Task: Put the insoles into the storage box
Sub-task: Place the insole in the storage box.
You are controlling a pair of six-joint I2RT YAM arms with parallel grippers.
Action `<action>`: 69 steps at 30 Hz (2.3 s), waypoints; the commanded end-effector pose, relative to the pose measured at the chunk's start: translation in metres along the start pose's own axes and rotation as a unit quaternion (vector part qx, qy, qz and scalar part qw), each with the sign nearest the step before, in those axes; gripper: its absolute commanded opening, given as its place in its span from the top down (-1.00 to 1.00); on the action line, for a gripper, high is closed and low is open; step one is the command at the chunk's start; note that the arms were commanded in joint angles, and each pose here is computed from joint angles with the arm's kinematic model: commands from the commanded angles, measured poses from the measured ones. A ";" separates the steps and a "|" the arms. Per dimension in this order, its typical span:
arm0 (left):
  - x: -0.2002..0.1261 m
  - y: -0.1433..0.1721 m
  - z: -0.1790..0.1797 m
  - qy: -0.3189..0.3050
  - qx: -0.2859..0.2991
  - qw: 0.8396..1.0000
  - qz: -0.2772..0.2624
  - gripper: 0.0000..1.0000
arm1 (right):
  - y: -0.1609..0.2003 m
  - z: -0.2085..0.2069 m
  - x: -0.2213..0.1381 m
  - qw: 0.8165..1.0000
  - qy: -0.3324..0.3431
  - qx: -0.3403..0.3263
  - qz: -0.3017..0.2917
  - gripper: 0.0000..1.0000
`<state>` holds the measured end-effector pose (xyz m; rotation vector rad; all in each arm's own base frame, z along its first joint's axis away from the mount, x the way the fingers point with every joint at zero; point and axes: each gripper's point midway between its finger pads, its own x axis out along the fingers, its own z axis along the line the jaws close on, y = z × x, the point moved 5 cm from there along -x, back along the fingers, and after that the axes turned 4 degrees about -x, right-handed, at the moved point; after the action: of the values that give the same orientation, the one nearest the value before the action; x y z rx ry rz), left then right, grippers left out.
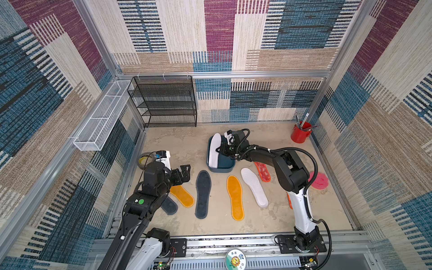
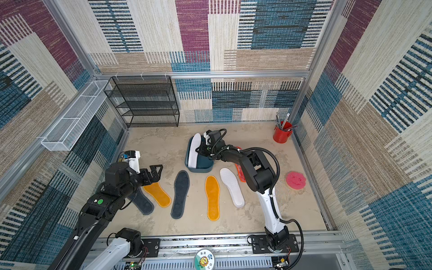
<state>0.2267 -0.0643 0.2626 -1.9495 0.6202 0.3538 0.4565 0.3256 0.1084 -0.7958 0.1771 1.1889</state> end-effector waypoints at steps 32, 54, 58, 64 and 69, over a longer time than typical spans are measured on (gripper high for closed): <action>0.000 -0.003 0.000 0.004 0.003 1.000 -0.007 -1.00 | -0.024 0.039 -0.041 0.996 0.053 -0.035 -0.064 -0.97; -0.001 -0.003 -0.001 0.011 0.002 1.000 -0.006 -1.00 | -0.005 0.028 0.011 0.995 0.055 -0.085 -0.002 -0.97; -0.001 -0.003 -0.001 0.010 0.002 1.000 -0.006 -1.00 | -0.002 0.021 0.019 0.995 0.062 -0.074 0.005 -0.97; -0.001 -0.003 -0.001 0.011 0.003 1.000 -0.007 -1.00 | 0.001 0.017 0.021 0.996 0.063 -0.068 0.008 -0.97; -0.002 -0.005 -0.002 0.011 0.001 1.000 -0.009 -1.00 | -0.018 0.043 0.005 0.994 0.042 -0.094 -0.022 -0.97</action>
<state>0.2260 -0.0635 0.2623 -1.9600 0.6288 0.3463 0.4588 0.3509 0.1126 -0.9950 0.2062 1.1764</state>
